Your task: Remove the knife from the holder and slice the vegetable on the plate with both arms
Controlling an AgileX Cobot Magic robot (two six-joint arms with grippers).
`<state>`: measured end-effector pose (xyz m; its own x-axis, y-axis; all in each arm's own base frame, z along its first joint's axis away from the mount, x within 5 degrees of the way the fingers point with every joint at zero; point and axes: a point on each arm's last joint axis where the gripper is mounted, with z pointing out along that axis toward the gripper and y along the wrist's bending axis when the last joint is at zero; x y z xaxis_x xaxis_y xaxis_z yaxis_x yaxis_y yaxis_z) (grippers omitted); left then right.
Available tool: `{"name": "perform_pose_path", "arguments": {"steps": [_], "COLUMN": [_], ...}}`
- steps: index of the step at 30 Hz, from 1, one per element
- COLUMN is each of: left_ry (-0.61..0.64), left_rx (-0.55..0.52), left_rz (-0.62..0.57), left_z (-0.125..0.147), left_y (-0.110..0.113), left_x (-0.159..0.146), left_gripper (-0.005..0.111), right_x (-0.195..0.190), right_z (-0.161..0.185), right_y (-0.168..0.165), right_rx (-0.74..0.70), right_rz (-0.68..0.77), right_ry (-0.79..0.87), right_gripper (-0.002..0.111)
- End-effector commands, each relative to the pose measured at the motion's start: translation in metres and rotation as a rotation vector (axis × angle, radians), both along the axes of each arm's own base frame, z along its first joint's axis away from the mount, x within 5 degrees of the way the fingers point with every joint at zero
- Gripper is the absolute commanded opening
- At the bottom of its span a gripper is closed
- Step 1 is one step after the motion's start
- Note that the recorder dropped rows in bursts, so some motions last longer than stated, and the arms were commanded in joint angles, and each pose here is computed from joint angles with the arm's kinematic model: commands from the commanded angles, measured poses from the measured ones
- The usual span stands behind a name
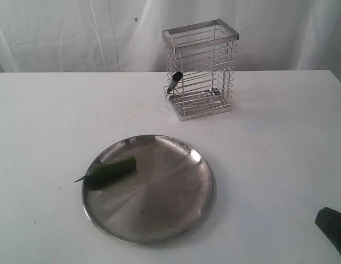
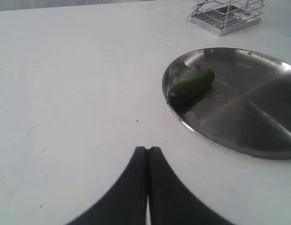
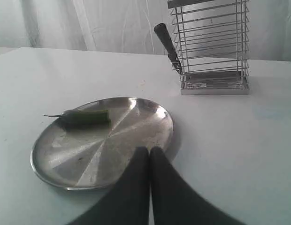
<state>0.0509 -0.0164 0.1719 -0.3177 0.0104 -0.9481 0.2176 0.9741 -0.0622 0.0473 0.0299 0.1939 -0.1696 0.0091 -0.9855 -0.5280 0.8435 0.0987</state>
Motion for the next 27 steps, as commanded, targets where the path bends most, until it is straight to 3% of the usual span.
{"name": "perform_pose_path", "arguments": {"steps": [1,6,9,13,17,27], "left_ry": [0.010,0.010,0.010,0.010,0.010,0.010], "left_rx": [-0.007,-0.007,-0.006,-0.006,-0.006,-0.006], "left_rz": [0.002,0.002,0.001,0.001,0.001,0.001], "left_z": [-0.002,-0.002,-0.002,-0.002,-0.002,-0.002], "left_y": [0.000,0.000,0.000,0.000,0.000,0.000], "left_x": [0.000,0.000,0.000,0.000,0.000,0.000], "left_gripper": [0.000,0.000,0.000,0.000,0.000,0.000], "right_x": [0.000,-0.003,-0.003,-0.003,-0.009,0.019], "right_z": [0.016,0.033,0.036,0.037,0.065,0.156], "right_y": [0.001,0.000,0.000,0.000,-0.003,0.020], "right_rx": [0.181,0.464,0.618,0.665,0.575,0.018], "right_rz": [0.008,0.030,0.044,0.042,0.033,0.063], "right_ry": [-0.108,-0.148,-0.078,-0.003,0.067,0.114], "right_gripper": [0.000,0.000,0.000,0.000,0.000,0.000]}}
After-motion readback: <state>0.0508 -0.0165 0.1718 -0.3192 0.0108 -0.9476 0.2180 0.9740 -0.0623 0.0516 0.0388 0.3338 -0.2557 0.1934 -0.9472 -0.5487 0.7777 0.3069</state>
